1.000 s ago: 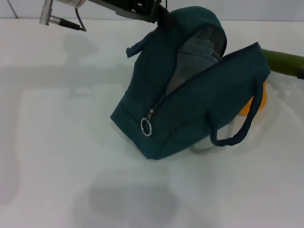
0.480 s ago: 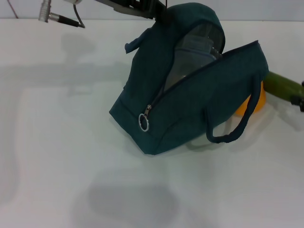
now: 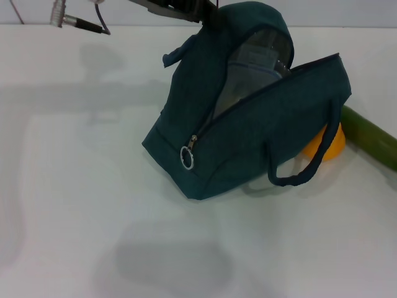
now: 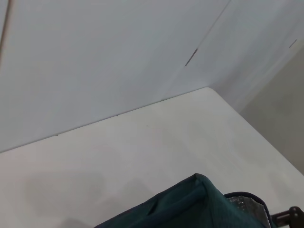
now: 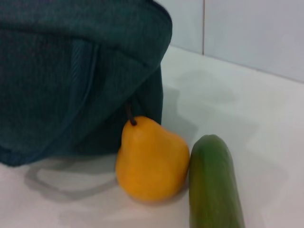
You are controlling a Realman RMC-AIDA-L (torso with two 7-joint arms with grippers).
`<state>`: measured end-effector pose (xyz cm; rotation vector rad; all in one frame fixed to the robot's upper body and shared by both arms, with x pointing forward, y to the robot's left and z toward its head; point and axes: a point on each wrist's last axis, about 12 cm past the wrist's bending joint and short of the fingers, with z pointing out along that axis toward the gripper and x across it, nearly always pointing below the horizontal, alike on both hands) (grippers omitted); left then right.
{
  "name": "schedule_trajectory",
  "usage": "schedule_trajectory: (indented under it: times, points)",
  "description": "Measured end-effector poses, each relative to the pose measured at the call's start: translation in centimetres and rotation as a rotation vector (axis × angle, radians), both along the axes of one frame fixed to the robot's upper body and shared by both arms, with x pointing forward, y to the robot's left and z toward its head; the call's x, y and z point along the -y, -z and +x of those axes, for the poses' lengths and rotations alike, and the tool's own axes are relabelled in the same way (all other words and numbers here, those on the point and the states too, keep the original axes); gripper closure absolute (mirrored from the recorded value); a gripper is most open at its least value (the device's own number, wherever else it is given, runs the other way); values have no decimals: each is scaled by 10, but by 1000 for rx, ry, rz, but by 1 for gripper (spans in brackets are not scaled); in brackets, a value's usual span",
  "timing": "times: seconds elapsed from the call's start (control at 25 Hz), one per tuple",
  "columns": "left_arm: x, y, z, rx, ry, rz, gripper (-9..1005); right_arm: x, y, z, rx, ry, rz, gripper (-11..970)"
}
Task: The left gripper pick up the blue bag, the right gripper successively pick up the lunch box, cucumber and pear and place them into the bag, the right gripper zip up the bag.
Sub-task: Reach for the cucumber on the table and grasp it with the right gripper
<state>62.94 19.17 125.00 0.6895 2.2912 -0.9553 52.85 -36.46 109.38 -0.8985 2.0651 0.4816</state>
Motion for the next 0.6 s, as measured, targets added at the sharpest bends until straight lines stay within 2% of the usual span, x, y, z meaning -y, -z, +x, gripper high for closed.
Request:
schedule_trajectory:
  times: [0.36, 0.6]
  points:
    - [3, -2, 1, 7, 8, -1, 948, 8, 6, -10, -110, 20, -29, 492]
    - [3, -3, 1, 10, 10, 0, 949, 14, -4, -13, -113, 19, 10, 495]
